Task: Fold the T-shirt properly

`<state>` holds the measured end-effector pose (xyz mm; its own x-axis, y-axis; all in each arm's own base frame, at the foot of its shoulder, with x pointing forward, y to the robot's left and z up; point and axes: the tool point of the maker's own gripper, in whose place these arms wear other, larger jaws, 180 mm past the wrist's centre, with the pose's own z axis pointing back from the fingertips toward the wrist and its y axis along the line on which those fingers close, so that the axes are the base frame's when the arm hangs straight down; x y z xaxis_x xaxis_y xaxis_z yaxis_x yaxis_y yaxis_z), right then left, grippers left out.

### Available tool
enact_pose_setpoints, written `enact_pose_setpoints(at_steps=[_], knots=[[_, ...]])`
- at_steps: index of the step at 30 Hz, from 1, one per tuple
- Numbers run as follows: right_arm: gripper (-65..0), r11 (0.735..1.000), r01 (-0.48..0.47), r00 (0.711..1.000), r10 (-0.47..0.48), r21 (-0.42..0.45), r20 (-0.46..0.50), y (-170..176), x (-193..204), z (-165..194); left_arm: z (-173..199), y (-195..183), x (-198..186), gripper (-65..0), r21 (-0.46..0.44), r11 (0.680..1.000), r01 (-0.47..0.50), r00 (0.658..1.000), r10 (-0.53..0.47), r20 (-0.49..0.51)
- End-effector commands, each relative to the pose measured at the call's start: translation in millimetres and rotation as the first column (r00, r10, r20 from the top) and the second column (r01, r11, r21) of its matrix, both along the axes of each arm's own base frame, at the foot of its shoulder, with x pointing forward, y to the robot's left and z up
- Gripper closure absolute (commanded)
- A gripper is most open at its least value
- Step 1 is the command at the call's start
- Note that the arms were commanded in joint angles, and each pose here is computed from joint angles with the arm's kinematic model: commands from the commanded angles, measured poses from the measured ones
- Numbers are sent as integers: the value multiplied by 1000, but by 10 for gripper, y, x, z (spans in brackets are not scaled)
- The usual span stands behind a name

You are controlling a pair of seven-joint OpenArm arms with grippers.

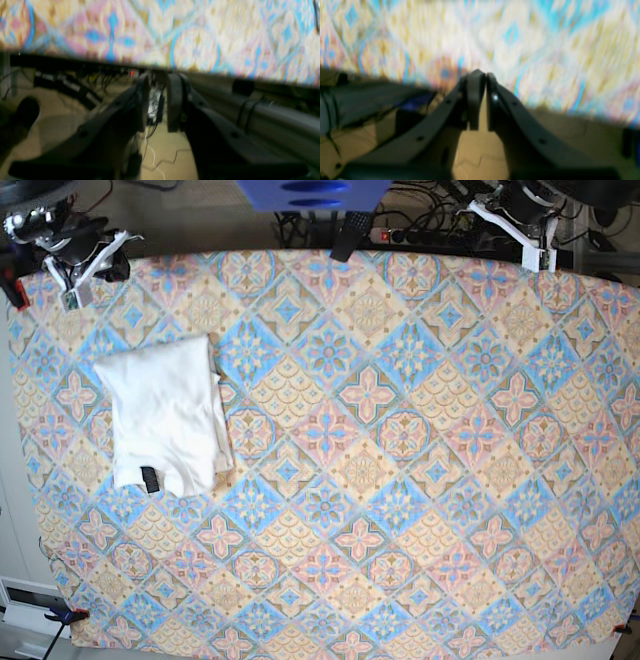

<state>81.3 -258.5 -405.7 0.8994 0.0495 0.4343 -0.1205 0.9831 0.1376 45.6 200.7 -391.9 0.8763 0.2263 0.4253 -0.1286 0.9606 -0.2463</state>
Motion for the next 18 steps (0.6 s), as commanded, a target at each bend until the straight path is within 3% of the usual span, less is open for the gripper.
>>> enact_pose_setpoints(at_steps=[1, 7, 9, 13, 18], knots=[[-51, 1000, -3, 1000, 3, -8, -2, -53, -74, 45, 27, 21, -92, -113, 9, 1000, 6, 1000, -6, -17], [-51, 999, 52, 981, -50, 8, -188, -123, -767, -184, -180, 159, -485, -110, 33, 999, -19, 990, 23, -138], [-51, 994, 107, 956, -97, 23, -276, -168, -1069, -359, -382, 292, -721, -80, 51, 997, -55, 975, 65, -214], [-51, 988, 153, 892, -126, 27, -434, -114, -1721, -786, -867, 482, -885, -15, 81, 988, -129, 953, 147, -267], [-51, 988, 132, 855, -75, 77, -513, 215, -2328, -1159, -1363, 347, -1023, -20, 123, 992, 33, 956, 5, -293]])
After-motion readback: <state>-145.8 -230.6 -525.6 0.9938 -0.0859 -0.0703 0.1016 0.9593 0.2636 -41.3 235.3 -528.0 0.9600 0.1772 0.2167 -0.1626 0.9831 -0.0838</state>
